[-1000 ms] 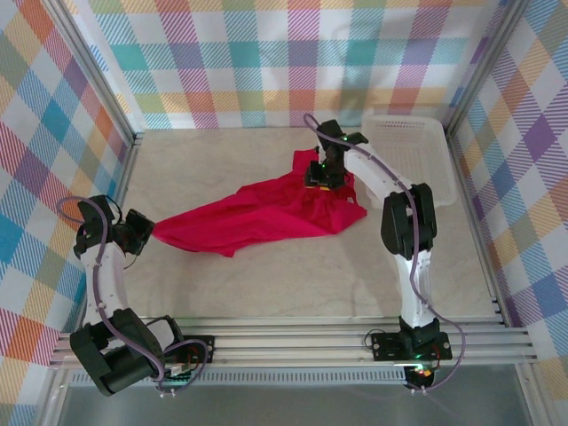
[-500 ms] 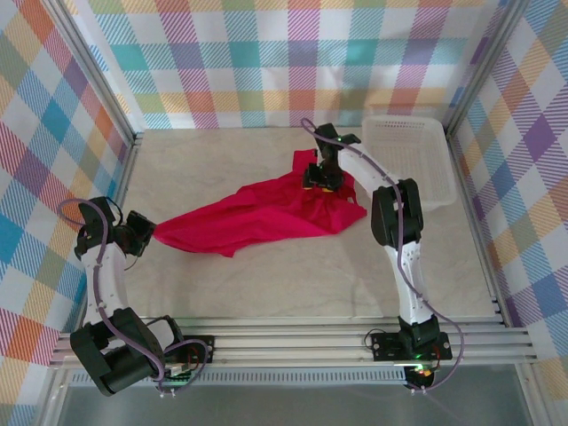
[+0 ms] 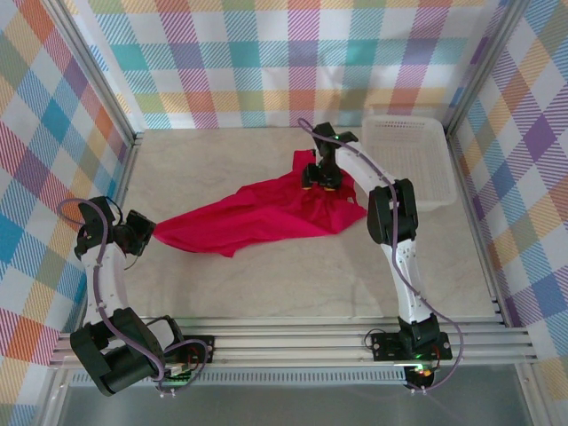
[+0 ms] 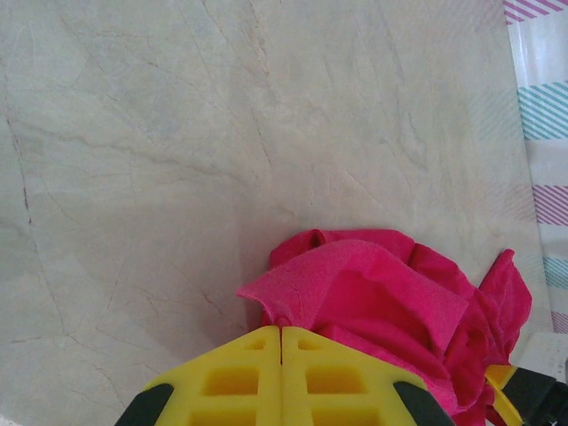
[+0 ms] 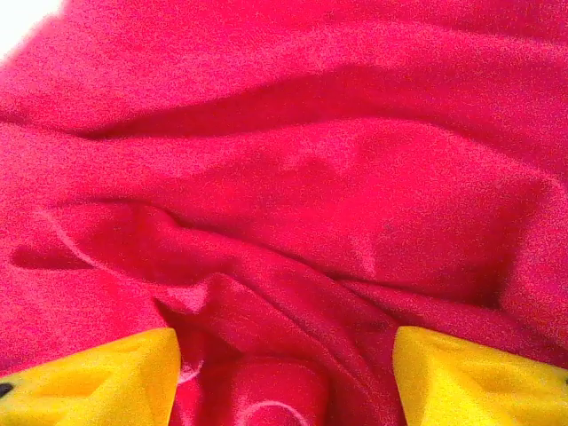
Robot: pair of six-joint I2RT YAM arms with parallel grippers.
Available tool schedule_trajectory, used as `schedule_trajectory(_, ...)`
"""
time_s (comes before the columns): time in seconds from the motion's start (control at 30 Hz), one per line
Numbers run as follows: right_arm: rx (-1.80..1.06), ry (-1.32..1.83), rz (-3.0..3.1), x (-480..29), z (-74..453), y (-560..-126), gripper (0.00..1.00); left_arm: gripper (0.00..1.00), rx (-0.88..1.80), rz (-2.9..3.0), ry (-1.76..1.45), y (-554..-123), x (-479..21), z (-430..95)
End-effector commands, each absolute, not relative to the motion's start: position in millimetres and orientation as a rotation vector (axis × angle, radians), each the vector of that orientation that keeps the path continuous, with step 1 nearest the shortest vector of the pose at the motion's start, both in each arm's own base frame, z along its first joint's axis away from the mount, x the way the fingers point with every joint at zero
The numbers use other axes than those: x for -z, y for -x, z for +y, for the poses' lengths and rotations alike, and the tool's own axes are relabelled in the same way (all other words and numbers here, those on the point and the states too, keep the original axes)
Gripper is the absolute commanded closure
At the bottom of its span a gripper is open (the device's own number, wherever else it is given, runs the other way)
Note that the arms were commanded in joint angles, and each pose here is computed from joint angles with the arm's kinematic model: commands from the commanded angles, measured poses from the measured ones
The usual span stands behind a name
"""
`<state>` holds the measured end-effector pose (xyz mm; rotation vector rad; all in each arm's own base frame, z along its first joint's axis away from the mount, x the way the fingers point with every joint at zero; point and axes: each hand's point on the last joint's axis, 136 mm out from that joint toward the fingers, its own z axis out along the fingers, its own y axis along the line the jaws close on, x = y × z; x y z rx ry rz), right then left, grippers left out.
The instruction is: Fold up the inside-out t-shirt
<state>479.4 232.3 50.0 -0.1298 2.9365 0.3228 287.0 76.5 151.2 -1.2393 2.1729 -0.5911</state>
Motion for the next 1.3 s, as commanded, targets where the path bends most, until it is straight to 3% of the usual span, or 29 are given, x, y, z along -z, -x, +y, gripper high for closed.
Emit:
schedule_trajectory(0.0, -0.276, 0.174, 2.951, -60, 222, -466, 0.37, 1.0, 0.608, 2.163, 1.243, -288, -153, 78)
schedule_trajectory(0.13, -0.345, 0.151, 2.951, -55, 230, -464, 0.46, 1.0, 0.614, 2.156, 1.244, -289, -155, 78)
schedule_trajectory(0.37, -0.318, 0.173, 2.93, -70, 230, -468, 0.9, 1.0, 0.604, 2.154, 1.241, -288, -158, 78)
schedule_trajectory(0.47, -0.272, 0.193, 2.912, -88, 225, -470, 1.0, 1.0, 0.603, 2.146, 1.234, -290, -163, 80)
schedule_trajectory(0.7, -0.232, 0.244, 2.741, -185, 216, -478, 1.0, 1.0, 0.612, 2.067, 1.186, -310, -209, 90)
schedule_trajectory(1.07, -0.441, 0.131, 2.058, -436, 195, -475, 1.0, 1.0, 0.714, 1.769, 1.01, -368, -377, 111)
schedule_trajectory(1.27, -0.556, 0.129, 1.816, -518, 185, -444, 1.0, 1.0, 0.712, 1.656, 0.926, -373, -450, 116)
